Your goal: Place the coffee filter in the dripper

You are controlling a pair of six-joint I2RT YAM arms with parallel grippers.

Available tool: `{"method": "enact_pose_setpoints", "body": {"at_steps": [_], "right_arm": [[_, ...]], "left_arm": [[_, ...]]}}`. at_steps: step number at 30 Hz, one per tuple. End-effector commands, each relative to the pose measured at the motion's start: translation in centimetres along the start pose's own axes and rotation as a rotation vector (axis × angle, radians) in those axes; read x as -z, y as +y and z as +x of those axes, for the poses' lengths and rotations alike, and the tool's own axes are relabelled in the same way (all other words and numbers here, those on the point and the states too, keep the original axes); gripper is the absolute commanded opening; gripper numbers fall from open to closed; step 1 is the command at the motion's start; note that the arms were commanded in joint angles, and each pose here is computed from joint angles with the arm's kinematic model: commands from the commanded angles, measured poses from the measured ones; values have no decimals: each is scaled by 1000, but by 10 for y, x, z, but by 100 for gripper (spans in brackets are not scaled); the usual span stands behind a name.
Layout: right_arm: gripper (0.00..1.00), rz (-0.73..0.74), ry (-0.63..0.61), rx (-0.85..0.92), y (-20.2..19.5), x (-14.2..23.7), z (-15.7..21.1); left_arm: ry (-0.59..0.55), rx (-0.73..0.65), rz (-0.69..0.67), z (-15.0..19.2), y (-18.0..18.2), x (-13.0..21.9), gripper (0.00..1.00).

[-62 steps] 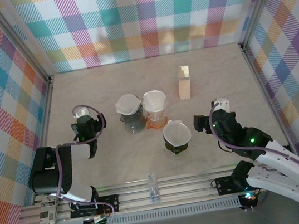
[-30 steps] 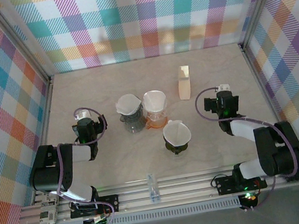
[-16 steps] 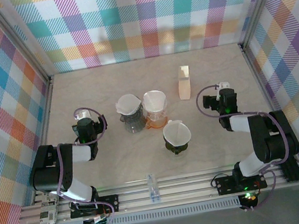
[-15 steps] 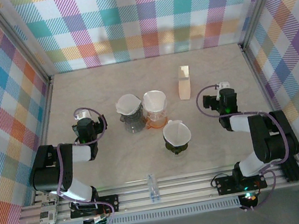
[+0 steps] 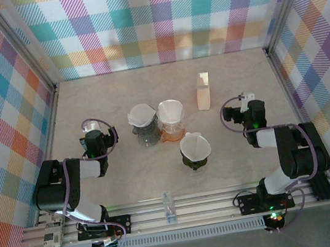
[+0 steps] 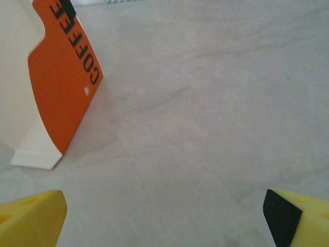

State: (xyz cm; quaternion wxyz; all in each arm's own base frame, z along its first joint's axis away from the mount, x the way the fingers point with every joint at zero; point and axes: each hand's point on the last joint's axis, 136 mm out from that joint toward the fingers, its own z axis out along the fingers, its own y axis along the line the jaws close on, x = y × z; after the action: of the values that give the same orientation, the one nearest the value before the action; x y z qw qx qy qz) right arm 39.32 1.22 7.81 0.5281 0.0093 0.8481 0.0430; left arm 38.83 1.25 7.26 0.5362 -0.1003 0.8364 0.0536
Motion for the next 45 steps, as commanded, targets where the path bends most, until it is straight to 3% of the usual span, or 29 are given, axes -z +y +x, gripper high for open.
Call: {"method": "enact_pose_setpoints", "body": {"at_steps": [1,45], "right_arm": [[99,-43,-64,14,6,1,-12],[99,-10,-81,13,3,2,-14]], "left_arm": [[-35,-4,11,-10,-4,0,100],[-37,-3,12,-10,-4,0,100]]}}
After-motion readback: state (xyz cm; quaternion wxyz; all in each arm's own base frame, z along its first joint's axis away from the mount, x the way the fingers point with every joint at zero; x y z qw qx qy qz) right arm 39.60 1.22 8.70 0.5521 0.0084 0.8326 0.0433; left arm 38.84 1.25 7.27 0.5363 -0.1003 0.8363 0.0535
